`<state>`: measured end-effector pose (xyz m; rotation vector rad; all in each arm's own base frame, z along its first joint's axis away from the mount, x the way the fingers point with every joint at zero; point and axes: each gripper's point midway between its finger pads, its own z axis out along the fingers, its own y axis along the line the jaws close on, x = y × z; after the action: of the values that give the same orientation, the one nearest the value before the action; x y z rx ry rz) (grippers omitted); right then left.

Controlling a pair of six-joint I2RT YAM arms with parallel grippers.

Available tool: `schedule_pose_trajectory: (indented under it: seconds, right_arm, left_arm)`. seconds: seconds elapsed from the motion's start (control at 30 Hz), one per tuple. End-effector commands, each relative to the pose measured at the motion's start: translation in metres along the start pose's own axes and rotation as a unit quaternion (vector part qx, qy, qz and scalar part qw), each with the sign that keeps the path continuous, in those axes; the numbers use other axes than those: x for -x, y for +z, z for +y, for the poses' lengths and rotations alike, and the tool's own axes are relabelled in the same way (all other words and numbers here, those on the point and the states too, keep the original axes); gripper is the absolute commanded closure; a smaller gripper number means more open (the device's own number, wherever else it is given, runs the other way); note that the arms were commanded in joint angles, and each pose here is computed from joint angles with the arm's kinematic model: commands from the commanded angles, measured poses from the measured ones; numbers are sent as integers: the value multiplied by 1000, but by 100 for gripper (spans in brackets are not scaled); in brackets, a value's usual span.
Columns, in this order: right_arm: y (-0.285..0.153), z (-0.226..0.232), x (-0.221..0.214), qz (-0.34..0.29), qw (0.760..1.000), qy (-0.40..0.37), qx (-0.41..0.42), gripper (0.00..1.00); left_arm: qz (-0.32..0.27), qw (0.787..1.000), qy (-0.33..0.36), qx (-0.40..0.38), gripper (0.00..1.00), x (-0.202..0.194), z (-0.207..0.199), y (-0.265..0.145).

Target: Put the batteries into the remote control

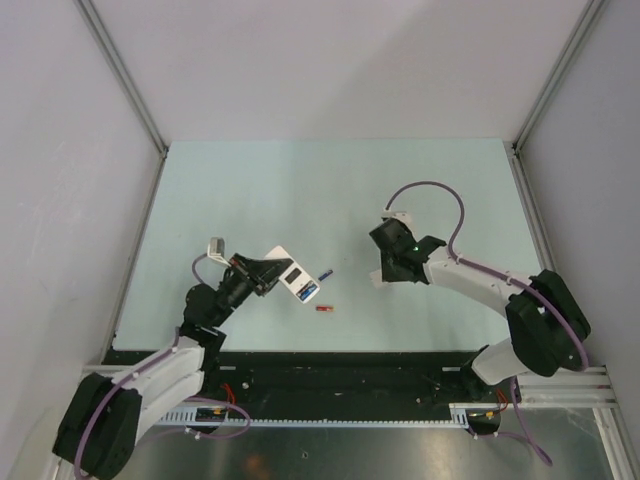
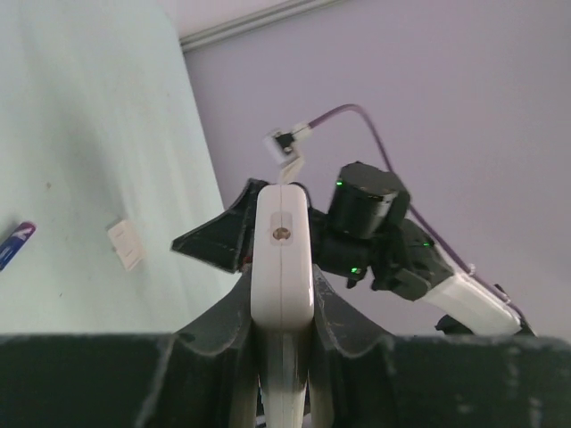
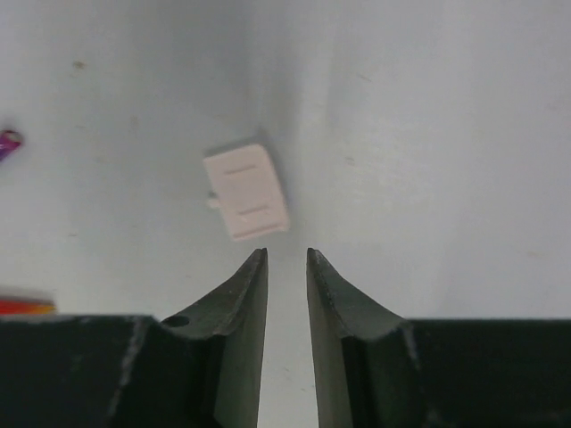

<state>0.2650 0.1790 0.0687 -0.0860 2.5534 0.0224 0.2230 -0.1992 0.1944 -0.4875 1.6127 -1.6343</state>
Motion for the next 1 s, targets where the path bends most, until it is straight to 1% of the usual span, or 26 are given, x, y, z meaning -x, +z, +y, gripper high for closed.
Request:
schedule_pose_trajectory:
  seconds: [0.0, 0.13, 0.23, 0.3, 0.33, 0.37, 0.5, 0.67, 0.97]
  right_arm:
    - [7, 47, 17, -9, 992, 0, 123, 71]
    - [22, 41, 18, -3, 994, 9, 112, 72]
    - [31, 30, 18, -5, 996, 2, 88, 73]
    - [37, 24, 16, 2, 997, 3, 79, 76]
    - [39, 24, 16, 4, 997, 4, 81, 79]
    - [40, 25, 16, 6, 996, 2, 85, 80]
    - [41, 34, 17, 6, 994, 0, 107, 83]
    - [52, 29, 9, 26, 995, 6, 100, 83]
    - [55, 18, 8, 33, 994, 21, 106, 80]
  left_arm:
    - [24, 999, -31, 35, 100, -20, 40, -33]
    - [22, 999, -30, 37, 100, -19, 41, -34]
    - [23, 999, -26, 39, 100, -19, 40, -34]
    - [22, 999, -25, 41, 100, -18, 40, -33]
    - [22, 998, -25, 43, 100, -18, 42, -33]
    - [22, 999, -25, 43, 100, -18, 41, -32]
    - [22, 998, -26, 52, 100, -18, 46, -32]
    - [23, 998, -25, 56, 100, -18, 47, -31]
    - [26, 997, -23, 68, 100, -18, 52, -28]
